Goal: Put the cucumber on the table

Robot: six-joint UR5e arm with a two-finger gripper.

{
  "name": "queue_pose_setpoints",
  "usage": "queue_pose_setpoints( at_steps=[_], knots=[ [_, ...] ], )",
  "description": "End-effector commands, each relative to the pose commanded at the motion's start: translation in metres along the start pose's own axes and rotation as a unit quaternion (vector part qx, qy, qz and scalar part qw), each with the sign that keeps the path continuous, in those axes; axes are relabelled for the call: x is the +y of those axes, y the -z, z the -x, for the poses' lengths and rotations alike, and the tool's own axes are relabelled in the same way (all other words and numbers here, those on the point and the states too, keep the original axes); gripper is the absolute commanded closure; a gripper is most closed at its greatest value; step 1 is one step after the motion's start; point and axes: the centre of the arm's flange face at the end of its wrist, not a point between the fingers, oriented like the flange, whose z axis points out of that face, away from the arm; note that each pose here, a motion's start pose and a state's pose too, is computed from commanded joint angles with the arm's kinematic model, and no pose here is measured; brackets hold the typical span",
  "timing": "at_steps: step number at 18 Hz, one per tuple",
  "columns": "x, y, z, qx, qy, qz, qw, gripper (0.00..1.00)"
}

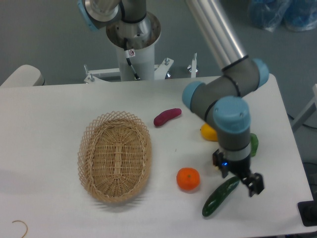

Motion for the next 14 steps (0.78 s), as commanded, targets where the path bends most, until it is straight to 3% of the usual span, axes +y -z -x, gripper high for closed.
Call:
queue_pose_setpoints(
  at_steps=[5,12,14],
  knots=[
    [0.060,0.066,0.005,0.052,-0.056,0.021,0.9969,0.00],
    [0.174,0.121,-0.002,0.115,-0.148,0.030,0.9819,0.00],
    [0.181,0.124,-0.006,0.123,-0.152,0.027,0.9804,0.00]
  ],
)
